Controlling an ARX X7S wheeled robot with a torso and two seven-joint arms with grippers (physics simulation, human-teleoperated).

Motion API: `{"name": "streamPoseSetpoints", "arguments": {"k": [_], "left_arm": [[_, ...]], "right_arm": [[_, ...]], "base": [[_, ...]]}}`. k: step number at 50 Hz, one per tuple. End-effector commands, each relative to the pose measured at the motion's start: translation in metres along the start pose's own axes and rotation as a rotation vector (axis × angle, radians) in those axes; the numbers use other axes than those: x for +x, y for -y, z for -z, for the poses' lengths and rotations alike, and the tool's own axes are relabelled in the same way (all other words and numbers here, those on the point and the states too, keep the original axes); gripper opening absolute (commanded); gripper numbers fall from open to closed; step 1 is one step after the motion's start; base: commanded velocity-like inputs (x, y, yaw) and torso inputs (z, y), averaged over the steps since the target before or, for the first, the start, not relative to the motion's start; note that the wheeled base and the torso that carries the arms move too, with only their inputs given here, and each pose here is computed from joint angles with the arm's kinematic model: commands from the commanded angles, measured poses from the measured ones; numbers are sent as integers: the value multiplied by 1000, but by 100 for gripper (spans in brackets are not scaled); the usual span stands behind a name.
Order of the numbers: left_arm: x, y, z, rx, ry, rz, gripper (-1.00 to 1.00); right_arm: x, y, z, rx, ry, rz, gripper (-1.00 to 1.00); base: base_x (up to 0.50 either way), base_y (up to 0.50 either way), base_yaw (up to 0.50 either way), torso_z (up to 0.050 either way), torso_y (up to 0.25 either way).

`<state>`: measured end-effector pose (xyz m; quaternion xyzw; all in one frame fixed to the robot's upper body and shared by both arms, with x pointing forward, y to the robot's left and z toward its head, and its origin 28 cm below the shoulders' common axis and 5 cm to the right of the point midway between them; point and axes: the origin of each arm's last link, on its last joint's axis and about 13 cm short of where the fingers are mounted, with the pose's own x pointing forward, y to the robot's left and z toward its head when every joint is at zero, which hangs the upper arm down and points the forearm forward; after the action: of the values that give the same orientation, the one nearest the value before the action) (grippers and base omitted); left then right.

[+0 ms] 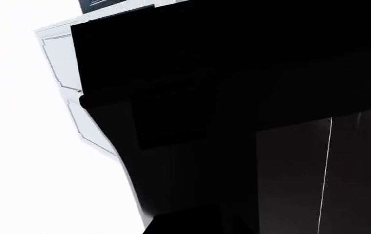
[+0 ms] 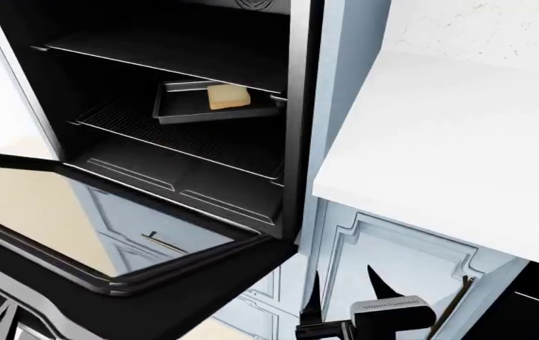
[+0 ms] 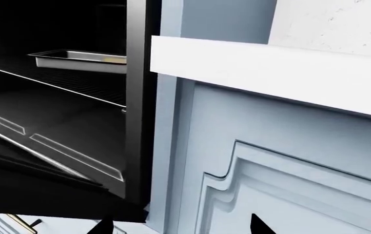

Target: Open the oven door

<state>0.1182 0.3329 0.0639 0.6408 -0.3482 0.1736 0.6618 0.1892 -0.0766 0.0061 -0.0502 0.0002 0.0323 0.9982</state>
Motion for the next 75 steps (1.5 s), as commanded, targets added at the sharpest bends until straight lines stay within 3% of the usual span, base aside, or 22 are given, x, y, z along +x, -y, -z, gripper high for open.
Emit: {"name": "streamPoseSetpoints", "arguments": {"k": [1, 75], "left_arm": [[-4, 6, 20, 72, -89, -20, -100], [-64, 24, 25, 43, -136, 34, -100]], "right_arm": [[0, 0, 0, -3, 1, 3, 100], [-1, -1, 4, -23, -4, 5, 100]], "base": [[0, 0, 0, 0, 0], [-1, 4, 4, 0, 0]]}}
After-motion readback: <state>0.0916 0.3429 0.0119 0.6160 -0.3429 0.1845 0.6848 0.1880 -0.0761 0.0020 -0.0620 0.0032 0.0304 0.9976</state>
